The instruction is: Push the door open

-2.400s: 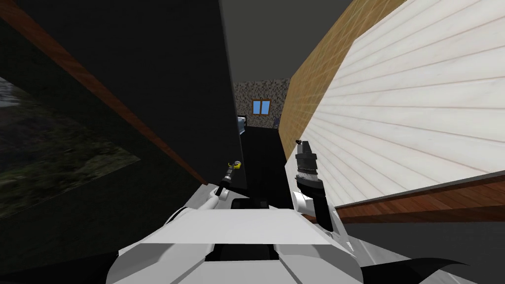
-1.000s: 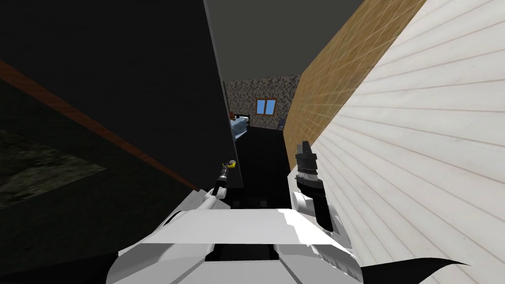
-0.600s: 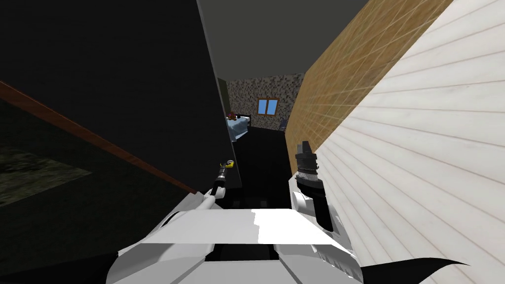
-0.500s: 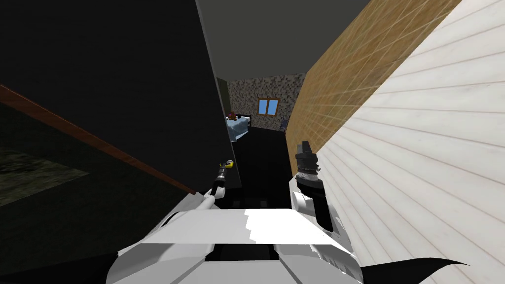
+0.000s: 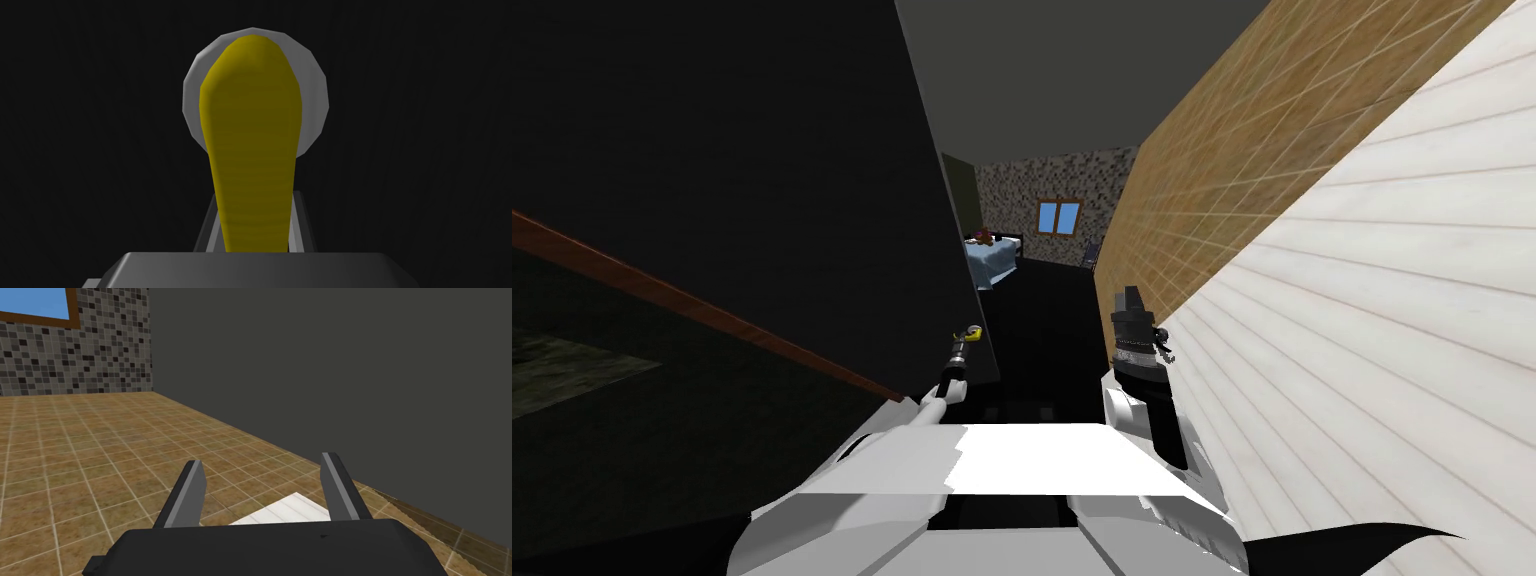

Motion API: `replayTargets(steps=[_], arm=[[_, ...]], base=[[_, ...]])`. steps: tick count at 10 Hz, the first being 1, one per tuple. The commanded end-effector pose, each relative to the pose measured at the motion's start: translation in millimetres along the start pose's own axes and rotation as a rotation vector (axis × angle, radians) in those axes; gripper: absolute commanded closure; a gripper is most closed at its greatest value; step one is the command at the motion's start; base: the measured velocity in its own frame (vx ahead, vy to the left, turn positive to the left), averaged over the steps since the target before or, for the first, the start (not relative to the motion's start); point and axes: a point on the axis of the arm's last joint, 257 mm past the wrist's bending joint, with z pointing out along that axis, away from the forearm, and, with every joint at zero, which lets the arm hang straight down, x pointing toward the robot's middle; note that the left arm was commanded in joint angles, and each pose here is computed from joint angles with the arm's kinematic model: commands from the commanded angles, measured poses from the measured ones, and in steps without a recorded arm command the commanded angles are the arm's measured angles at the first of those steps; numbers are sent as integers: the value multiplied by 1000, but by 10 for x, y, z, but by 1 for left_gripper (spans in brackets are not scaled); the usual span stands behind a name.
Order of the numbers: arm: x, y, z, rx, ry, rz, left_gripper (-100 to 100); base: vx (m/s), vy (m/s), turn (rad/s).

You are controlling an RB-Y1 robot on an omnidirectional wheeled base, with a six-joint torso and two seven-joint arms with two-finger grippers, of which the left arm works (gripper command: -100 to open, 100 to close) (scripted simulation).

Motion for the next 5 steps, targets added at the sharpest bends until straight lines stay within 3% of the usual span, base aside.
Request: replayTargets(steps=[1,3,5], arm=[[-76,-44,25,11,-17,-1,100],[-133,-44,22,11,-31,-2,100],[-287,-43,11,11,-70,-4,100]], base=[[188,-75,35],[157,-65,48],[149,-52,37]])
